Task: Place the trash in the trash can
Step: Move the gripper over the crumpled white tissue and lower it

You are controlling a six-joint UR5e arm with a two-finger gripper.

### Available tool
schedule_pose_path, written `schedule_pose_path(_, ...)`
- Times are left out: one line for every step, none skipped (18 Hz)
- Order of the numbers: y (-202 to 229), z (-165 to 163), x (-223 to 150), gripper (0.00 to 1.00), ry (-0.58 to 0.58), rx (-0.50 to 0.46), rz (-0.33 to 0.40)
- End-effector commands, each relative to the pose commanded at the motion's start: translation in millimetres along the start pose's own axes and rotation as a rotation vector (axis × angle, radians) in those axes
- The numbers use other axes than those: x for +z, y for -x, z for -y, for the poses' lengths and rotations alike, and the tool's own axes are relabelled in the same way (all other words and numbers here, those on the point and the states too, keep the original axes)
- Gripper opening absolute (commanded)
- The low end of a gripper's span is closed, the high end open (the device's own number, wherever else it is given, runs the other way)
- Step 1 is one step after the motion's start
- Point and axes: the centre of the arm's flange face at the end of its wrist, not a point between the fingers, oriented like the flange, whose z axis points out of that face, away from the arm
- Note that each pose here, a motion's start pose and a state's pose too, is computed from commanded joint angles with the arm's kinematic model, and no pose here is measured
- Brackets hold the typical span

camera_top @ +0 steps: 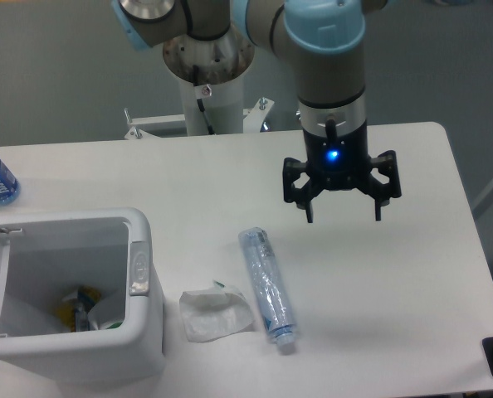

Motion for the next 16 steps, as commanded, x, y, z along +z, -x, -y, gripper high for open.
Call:
schedule_pose_path(-1.8, -0.5, 4.8, 1.00, 0.003, 0.000, -0.003)
schedule_pose_path(-5.9, -3.4, 12.4, 1.00, 0.012, 0.003, -0.014)
schedule_pose_path(-7.8, -5.3, 15.5, 1.00, 0.014, 0.005, -0.017)
schedule_pose_path(-10.0, -4.7, 16.6, 1.00, 0.010, -0.004, -0.017)
schedule_pose_path(-10.1, -4.2, 19.0, 1.00, 0.004, -0.005, -0.016)
schedule_pose_path(-11.0, -3.3, 21.7, 1.00, -0.006, -0.005, -0.012)
schedule_pose_path(-11.8, -1.7, 23.0, 1.00, -0.031, -0.003, -0.001)
schedule_pose_path(-13.0, -1.6, 27.0, 1.00, -0.059, -0.005, 0.010)
schedule_pose_path(-16.1, -3.0, 34.4, 1.00, -0.078, -0.020, 0.020)
schedule_pose_path(-20.6, -6.4, 47.9, 1.00, -0.084, -0.048, 0.022)
schedule_pose_path(-23.4, -7.0, 52.7, 1.00, -0.099, -0.090, 0.033)
schedule_pose_path(-26.6, -4.3, 57.6, 1.00, -0.110, -0.127, 0.031)
schedule_pose_path(-33.3, -0.1, 59.0, 1.00, -0.116, -0.122, 0.027)
schedule_pose_path(-40.8, 3.3, 61.6, 1.00, -0.116, -0.094, 0.020)
schedule_pose_path(-45.7, 2.5, 69.2, 1.00, -0.106, -0.047, 0.011)
schedule_pose_path(-56.6, 3.9, 72.7, 1.00, -0.106, 0.037, -0.014)
